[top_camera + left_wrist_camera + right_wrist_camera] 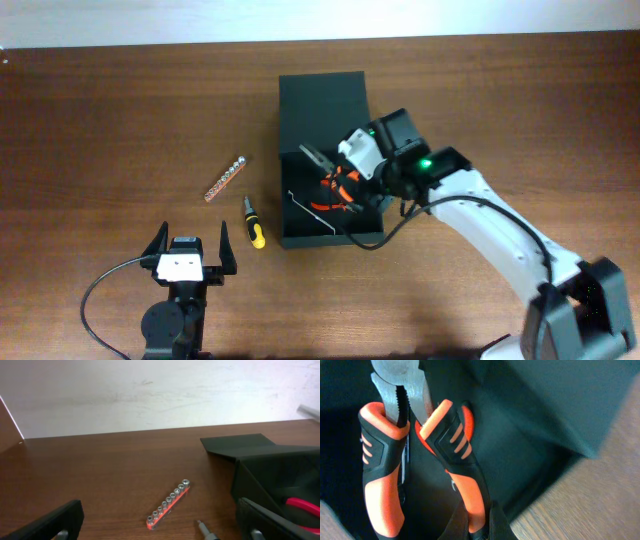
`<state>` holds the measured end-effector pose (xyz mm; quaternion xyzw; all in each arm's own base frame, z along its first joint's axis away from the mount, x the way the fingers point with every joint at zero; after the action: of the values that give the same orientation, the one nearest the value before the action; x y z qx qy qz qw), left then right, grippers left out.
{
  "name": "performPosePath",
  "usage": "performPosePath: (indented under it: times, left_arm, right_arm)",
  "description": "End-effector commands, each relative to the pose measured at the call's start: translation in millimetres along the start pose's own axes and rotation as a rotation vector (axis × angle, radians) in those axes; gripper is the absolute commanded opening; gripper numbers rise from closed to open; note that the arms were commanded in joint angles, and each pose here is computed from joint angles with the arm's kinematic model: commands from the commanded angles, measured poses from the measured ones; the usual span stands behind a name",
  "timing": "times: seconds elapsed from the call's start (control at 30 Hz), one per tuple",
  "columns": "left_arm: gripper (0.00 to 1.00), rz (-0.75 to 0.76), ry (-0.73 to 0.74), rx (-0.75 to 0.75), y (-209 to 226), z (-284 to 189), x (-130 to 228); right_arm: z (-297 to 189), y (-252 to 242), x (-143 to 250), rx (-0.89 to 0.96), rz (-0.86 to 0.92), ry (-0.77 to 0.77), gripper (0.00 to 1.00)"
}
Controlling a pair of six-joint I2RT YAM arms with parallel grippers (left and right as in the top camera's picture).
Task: Pack container
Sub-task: 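Lower the pliers into the box and open the right gripper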
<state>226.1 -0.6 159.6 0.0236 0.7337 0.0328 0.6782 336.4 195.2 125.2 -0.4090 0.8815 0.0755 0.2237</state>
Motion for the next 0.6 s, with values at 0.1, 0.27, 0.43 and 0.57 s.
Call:
performPosePath:
  times: [0.1, 0.27, 0.43, 0.57]
  left_arm:
    - [0.99, -0.002, -0.003, 0.01, -2, 0, 1]
    - [0.99, -0.001, -0.003, 0.01, -2, 0, 1]
    - [0.99, -0.002, -0.003, 0.01, -2, 0, 1]
    - [0.99, -0.002, -0.003, 0.01, -2, 0, 1]
  right_arm:
    - [22, 0, -8, -0.008, -0.047, 0.011, 0.04]
    - [38, 0, -1, -0.019, -0.044, 0.045, 0.04]
    - [47, 1, 4, -0.029, -0.041, 0.068, 0.04]
    - [53, 2, 7, -0.034, -0.038, 0.083, 0.04]
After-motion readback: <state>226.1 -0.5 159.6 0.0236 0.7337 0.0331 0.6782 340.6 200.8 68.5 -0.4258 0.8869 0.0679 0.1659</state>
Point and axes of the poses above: each gripper's point midway between its finger pads, its own z axis out along the fingers, its own y axis along the line the jaws close on, x = y × z, the point moved 2 cm from there along -z, back along the fingers, and after that the axes turned 1 degree about z, right-handed, at the moved point
